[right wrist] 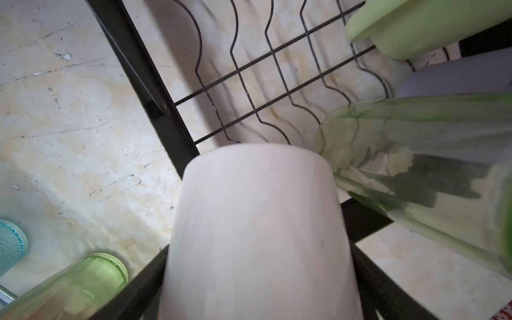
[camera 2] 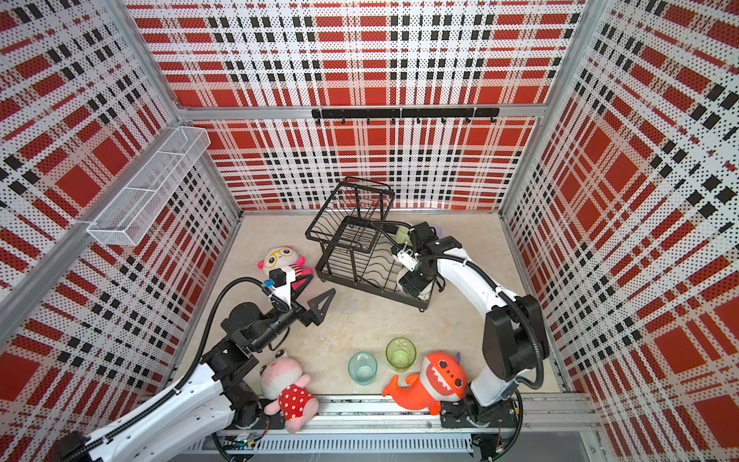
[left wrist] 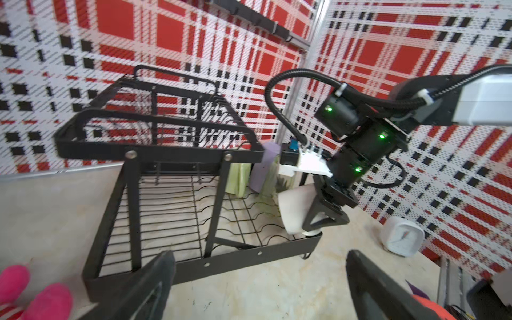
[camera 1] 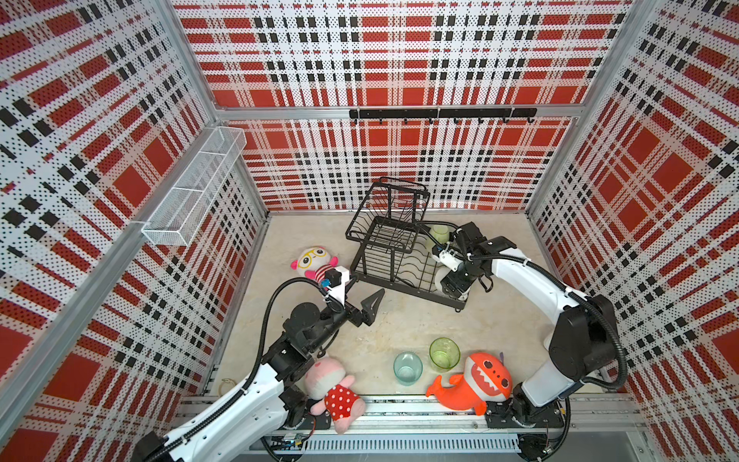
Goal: Load cups into a dish rack
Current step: Pick up the cup from the dish rack, then place the cup on the dish rack.
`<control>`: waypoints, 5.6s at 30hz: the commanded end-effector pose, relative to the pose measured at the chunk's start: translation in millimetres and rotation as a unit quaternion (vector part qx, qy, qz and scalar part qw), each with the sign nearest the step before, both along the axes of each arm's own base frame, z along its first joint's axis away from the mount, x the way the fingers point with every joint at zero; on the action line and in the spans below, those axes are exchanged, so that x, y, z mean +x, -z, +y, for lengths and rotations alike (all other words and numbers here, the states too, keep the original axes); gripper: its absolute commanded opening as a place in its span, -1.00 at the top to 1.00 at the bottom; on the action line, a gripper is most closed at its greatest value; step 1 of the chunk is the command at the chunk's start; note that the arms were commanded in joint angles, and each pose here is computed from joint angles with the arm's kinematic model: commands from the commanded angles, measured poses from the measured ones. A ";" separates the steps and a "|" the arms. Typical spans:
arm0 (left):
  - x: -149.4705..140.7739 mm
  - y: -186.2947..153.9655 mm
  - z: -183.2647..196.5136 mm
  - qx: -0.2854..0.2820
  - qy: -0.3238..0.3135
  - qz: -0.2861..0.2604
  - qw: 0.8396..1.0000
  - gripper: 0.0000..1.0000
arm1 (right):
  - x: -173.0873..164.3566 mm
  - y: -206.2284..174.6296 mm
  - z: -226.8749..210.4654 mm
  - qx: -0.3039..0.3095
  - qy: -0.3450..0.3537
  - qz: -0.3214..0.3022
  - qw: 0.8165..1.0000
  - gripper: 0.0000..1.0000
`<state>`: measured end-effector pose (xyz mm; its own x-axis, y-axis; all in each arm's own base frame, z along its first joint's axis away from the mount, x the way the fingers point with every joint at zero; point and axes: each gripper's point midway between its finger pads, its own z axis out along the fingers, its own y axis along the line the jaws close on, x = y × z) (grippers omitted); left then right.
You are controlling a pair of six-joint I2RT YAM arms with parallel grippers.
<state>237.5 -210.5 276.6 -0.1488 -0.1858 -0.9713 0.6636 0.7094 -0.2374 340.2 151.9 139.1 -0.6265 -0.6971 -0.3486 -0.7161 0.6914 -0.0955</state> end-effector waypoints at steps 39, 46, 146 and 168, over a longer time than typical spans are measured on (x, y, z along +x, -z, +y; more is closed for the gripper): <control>-22.4 47.6 -140.6 0.359 -0.091 -0.374 0.850 -0.98 | -50.6 -116.6 36.9 0.483 0.285 0.120 0.819 -0.52; -15.8 46.6 -140.2 0.328 -0.101 -0.370 0.863 -0.74 | -63.0 -98.3 32.5 0.462 0.357 0.186 0.790 -0.49; 49.3 82.6 -177.3 0.244 -0.011 -0.183 0.952 1.00 | -35.7 -134.9 -4.1 0.548 0.463 0.105 0.689 -1.00; 103.8 83.3 -168.5 0.217 -0.052 -0.086 0.971 1.00 | -43.3 -144.5 -71.9 0.506 0.495 -0.015 0.706 -1.00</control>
